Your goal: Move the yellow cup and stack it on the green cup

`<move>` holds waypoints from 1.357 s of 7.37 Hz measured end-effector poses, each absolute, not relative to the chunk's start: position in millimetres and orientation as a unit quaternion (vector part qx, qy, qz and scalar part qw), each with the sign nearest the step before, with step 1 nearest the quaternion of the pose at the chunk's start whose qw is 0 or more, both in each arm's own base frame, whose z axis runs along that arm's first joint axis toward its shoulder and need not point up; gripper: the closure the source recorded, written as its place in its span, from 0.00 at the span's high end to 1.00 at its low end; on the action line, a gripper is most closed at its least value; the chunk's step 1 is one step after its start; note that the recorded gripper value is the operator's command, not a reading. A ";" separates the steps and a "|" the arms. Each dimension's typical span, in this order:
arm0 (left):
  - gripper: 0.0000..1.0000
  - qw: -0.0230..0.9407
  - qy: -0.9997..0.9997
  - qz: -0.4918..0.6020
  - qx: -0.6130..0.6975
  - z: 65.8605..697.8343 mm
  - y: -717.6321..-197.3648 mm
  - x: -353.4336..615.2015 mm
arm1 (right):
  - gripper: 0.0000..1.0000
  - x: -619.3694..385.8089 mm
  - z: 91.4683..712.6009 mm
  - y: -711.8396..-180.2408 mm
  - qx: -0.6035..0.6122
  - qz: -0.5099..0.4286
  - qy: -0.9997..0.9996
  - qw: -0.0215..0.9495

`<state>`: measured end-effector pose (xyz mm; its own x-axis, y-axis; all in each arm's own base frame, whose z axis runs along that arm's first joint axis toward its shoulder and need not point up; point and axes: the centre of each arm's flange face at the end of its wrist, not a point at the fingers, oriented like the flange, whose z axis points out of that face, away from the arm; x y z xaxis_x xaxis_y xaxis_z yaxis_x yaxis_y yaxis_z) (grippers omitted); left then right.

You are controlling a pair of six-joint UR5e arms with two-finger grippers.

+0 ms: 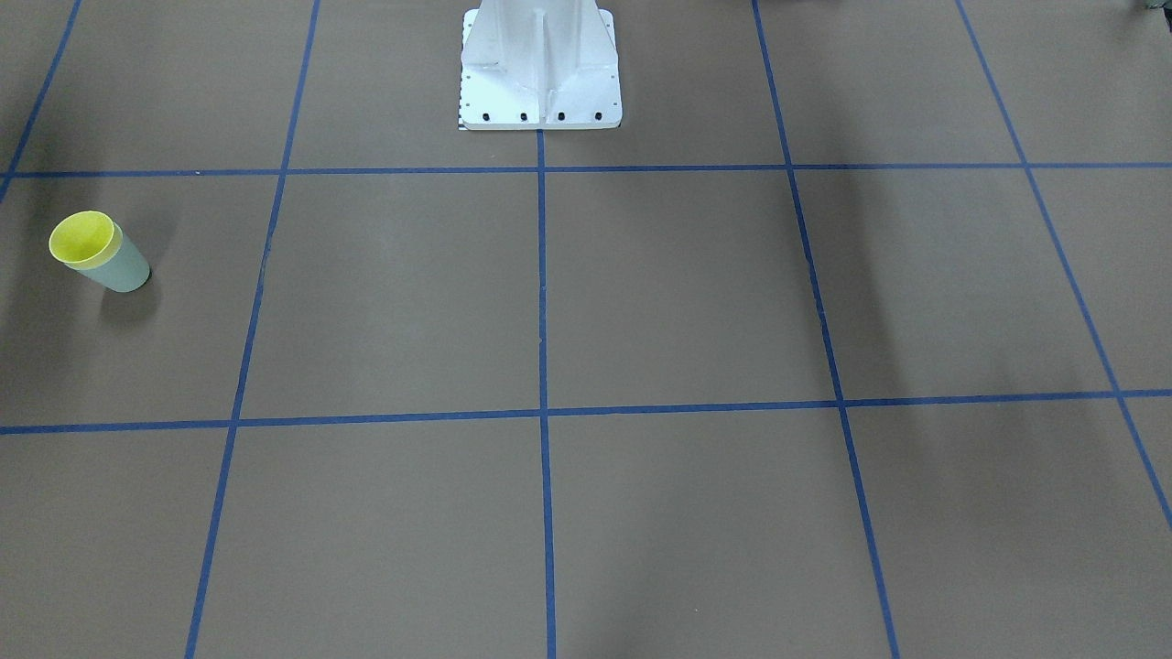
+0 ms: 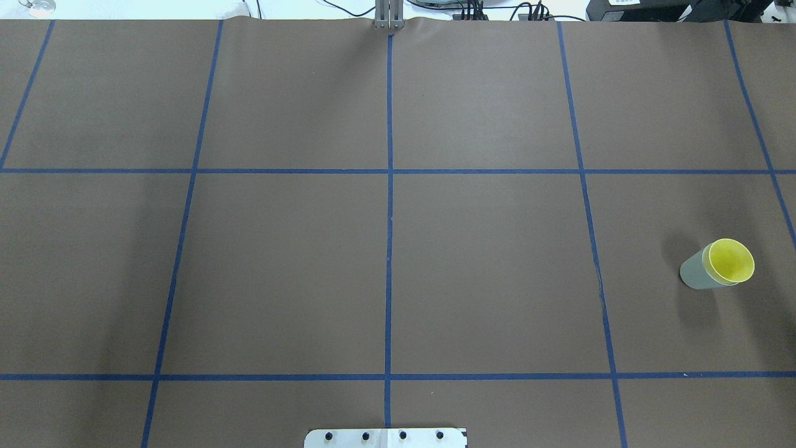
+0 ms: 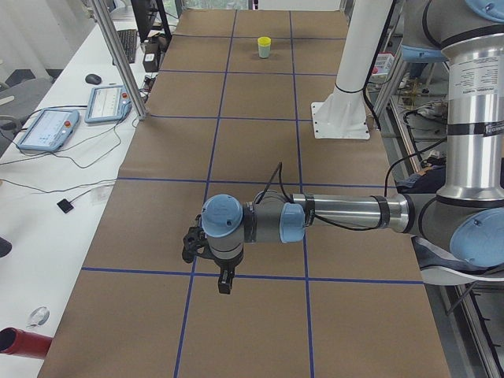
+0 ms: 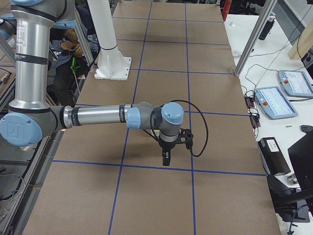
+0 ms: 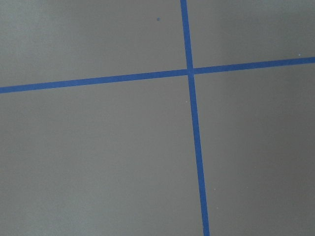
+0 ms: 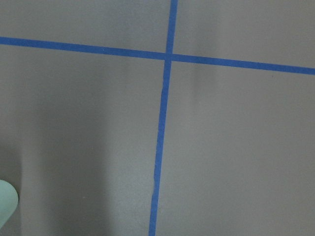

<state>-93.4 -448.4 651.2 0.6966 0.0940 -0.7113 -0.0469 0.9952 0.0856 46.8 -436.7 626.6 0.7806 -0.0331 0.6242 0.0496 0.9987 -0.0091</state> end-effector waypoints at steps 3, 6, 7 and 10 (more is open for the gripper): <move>1.00 0.922 0.384 0.041 0.030 655.9 -446.5 -93.9 | 1.00 56.9 632.2 -430.2 -0.015 -0.009 -0.331 0.944; 1.00 0.924 0.379 0.042 0.032 658.3 -443.0 -94.2 | 1.00 57.2 636.1 -426.9 -0.019 -0.007 -0.331 0.943; 1.00 0.924 0.379 0.041 0.032 658.6 -442.5 -94.3 | 1.00 57.1 636.6 -426.4 -0.020 -0.007 -0.331 0.943; 1.00 0.925 0.376 0.039 0.029 661.3 -441.1 -95.2 | 1.00 57.7 638.0 -425.7 -0.021 -0.006 -0.331 0.943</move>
